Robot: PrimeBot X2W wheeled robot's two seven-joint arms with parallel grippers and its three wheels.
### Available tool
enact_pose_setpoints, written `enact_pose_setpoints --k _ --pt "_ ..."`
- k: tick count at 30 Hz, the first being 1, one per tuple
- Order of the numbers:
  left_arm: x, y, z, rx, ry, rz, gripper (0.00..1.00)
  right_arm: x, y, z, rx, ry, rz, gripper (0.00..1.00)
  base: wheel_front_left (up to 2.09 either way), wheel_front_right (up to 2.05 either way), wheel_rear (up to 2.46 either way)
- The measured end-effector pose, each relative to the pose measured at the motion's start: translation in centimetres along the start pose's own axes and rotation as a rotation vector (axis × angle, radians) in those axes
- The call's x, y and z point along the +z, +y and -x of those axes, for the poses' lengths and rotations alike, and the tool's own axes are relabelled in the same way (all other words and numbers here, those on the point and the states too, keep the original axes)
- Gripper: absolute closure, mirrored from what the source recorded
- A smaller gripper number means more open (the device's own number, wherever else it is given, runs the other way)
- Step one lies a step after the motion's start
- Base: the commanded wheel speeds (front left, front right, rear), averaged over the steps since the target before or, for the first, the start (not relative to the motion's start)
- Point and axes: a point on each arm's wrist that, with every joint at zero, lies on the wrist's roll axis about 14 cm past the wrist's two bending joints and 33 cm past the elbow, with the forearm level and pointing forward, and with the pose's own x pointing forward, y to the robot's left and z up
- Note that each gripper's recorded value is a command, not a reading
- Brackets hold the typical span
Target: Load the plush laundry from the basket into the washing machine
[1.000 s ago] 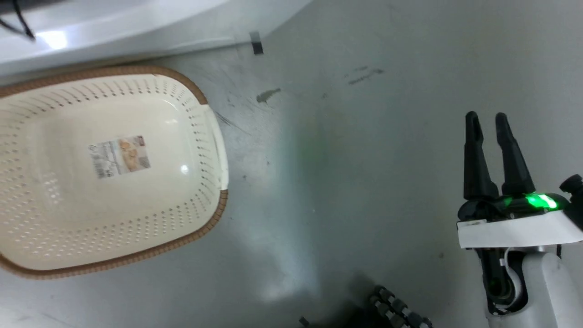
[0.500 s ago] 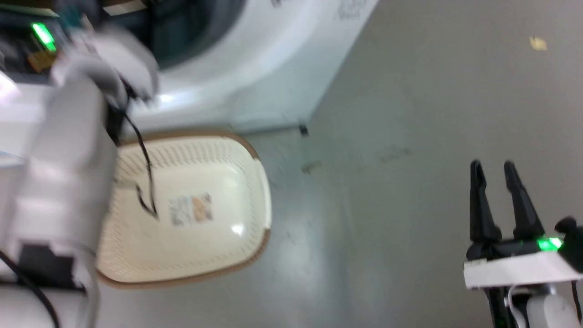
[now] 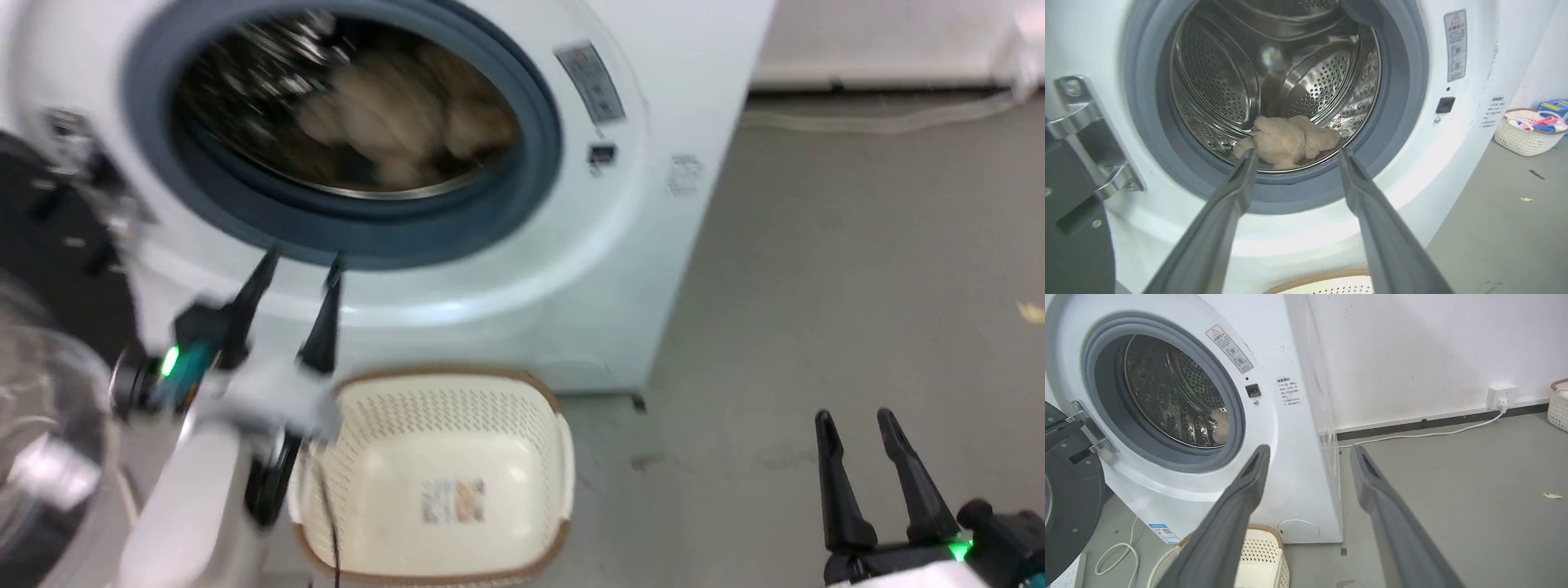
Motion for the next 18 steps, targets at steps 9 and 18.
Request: enact_pose_setpoints --k 9,18 --pt "1.5 4.6 12.4 0.265 -0.074 0.065 0.0 2.3 2.6 1.3 0.089 -0.072 -0.013 0.0 0.0 0.0 0.0" --pt "-0.3 3.2 18.9 0.353 -0.051 0.149 0.0 3.6 3.3 1.2 0.121 -0.113 0.011 0.0 0.0 0.0 0.0"
